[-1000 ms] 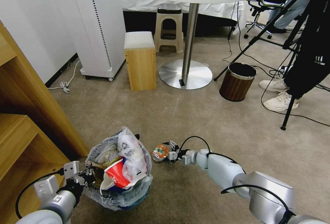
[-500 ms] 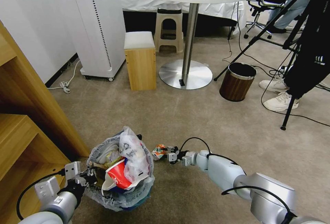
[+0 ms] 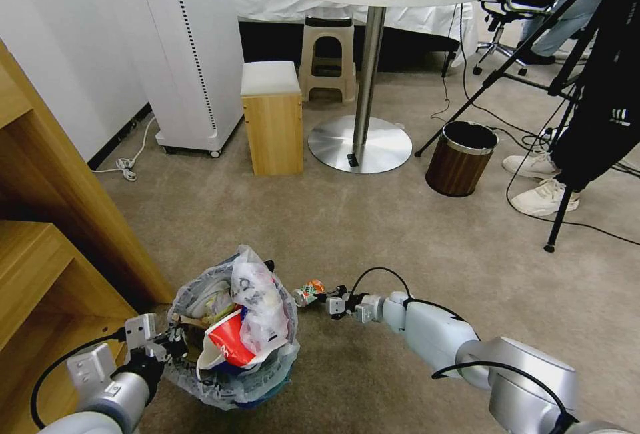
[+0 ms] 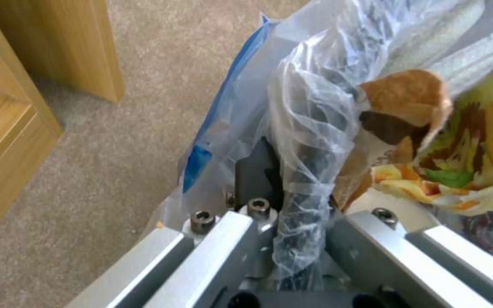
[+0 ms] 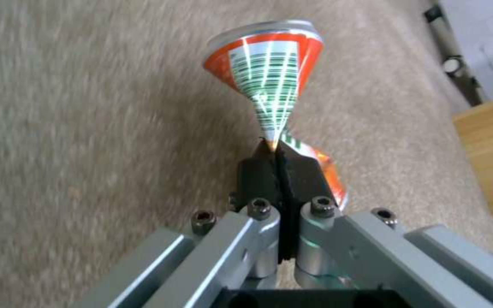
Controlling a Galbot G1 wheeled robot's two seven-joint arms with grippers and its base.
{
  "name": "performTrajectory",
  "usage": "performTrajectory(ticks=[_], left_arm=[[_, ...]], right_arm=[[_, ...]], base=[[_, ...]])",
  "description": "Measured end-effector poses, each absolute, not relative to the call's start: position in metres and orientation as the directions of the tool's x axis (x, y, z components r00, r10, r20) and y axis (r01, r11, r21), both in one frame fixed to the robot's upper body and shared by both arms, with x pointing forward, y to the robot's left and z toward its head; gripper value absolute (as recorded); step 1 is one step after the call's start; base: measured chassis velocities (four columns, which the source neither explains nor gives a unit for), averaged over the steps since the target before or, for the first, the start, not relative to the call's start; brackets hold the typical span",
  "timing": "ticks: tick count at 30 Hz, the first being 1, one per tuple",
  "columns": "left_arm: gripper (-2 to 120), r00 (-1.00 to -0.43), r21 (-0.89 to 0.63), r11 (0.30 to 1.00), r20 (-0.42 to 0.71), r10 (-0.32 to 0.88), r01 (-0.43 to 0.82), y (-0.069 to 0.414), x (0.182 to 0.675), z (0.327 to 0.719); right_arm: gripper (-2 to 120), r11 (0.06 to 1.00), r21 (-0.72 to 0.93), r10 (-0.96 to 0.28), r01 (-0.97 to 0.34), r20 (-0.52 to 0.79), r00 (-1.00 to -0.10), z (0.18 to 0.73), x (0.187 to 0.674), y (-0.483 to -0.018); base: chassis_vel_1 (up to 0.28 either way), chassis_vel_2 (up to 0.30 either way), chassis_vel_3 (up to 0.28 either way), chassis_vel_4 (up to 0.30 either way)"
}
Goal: Pick up the trash bin and place the garbage on the floor into it.
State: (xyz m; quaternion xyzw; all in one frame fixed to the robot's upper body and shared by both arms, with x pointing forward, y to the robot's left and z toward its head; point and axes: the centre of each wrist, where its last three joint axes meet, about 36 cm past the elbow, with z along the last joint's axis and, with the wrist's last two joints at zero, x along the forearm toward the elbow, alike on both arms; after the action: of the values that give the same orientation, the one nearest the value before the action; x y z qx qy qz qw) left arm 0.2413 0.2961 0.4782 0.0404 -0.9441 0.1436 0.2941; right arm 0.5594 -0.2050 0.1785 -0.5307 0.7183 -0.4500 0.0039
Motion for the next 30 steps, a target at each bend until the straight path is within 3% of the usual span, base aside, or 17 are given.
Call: performTrajectory(ticks=[10, 14, 17, 23, 30], left_arm=[[0, -0.814, -0.232, 0.958, 0.580, -0.003, -0.169, 0.302, 0.246, 0.470], [0, -0.801, -0.211, 0.960, 0.598, -0.021, -0.182, 0.307, 0.250, 0.461], [0, -0.797, -0.207, 0.960, 0.603, -0.025, -0.186, 0.308, 0.250, 0.459], [0, -0.789, -0.197, 0.962, 0.614, -0.028, -0.188, 0.306, 0.248, 0.457], [0, -0.783, -0.188, 0.962, 0.621, -0.039, -0.197, 0.302, 0.242, 0.456]], right_arm=[[0, 0.258, -0.580, -0.812, -0.773, 0.304, -0.499, 0.213, 0.556, -0.226], [0, 0.270, -0.613, -0.841, -0.742, 0.224, -0.492, 0.246, 0.567, -0.281], [0, 0.274, -0.617, -0.857, -0.738, 0.193, -0.479, 0.257, 0.571, -0.295], [0, 0.280, -0.561, -0.927, -0.779, 0.053, -0.371, 0.304, 0.581, -0.304], [0, 0.235, -0.550, -0.971, -0.802, -0.105, -0.213, 0.375, 0.576, -0.260]], base=[[0.000, 0.000, 0.000, 0.000], [0.000, 0.000, 0.000, 0.000], [0.000, 0.000, 0.000, 0.000], [0.000, 0.000, 0.000, 0.000], [0.000, 0.000, 0.000, 0.000]])
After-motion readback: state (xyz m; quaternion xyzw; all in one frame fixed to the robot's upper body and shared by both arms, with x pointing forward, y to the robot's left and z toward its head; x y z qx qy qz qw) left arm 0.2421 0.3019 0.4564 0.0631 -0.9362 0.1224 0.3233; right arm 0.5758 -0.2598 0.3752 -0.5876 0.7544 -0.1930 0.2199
